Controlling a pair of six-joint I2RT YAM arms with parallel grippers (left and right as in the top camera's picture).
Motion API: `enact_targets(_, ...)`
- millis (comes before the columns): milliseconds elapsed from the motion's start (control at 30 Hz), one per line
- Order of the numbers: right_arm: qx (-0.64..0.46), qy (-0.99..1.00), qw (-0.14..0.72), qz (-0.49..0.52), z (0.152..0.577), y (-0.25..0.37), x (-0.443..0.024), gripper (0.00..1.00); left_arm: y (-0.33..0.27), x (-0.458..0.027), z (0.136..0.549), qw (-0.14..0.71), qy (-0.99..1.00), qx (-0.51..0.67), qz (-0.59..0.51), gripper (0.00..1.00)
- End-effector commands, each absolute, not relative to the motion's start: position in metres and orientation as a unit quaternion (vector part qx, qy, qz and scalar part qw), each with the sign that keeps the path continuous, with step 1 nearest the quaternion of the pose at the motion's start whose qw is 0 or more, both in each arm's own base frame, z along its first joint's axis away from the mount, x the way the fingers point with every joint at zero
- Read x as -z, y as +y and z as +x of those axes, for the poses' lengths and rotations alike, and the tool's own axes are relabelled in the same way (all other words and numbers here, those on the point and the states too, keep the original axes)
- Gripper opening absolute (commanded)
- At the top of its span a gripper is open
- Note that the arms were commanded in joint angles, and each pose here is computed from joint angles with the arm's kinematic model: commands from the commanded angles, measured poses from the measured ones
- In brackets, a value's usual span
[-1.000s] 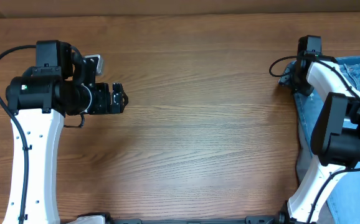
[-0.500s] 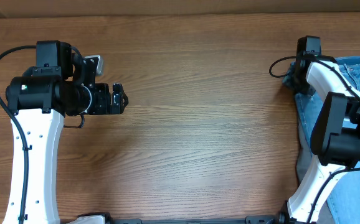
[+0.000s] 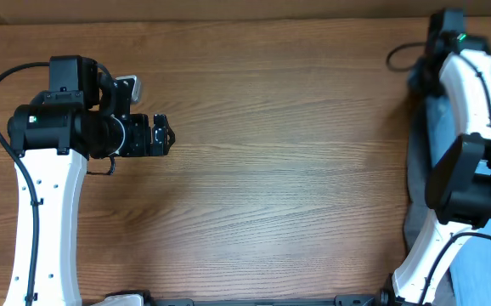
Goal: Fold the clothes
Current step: 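Grasp the light-blue jeans with the right gripper and drag them left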
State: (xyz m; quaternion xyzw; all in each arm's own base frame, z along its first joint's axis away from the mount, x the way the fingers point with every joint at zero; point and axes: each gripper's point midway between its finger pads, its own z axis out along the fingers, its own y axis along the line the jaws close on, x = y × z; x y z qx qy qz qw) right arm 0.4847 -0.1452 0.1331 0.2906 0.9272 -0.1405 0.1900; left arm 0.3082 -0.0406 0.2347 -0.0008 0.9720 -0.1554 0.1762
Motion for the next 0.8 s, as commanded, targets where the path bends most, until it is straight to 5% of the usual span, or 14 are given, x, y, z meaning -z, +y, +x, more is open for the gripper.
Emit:
enact_targets(0, 0.118, 0.894, 0.333, 0.274, 0.505, -0.145, -0.265, 0.04, -0.046, -0.243, 0.309, 0.186, 0.969, 0.162, 0.018, 1.00)
enact_targets(300, -0.045, 0.861, 0.497, 0.097, 0.484, -0.017, -0.437, 0.04, -0.040, -0.257, 0.307, 0.193, 0.968, 0.158, 0.016, 1.00)
enact_targets(567, -0.191, 0.854, 0.468, -0.121, 0.415, 0.206, -0.453, 0.05, 0.018, -0.355, 0.307, 0.312, 0.941, 0.119, -0.055, 1.00)
enact_targets(767, -0.160, 0.864, 0.414, -0.237, 0.347, 0.323, -0.405, 0.64, 0.054, -0.415, 0.290, 0.393, 0.911, 0.075, -0.095, 1.00)
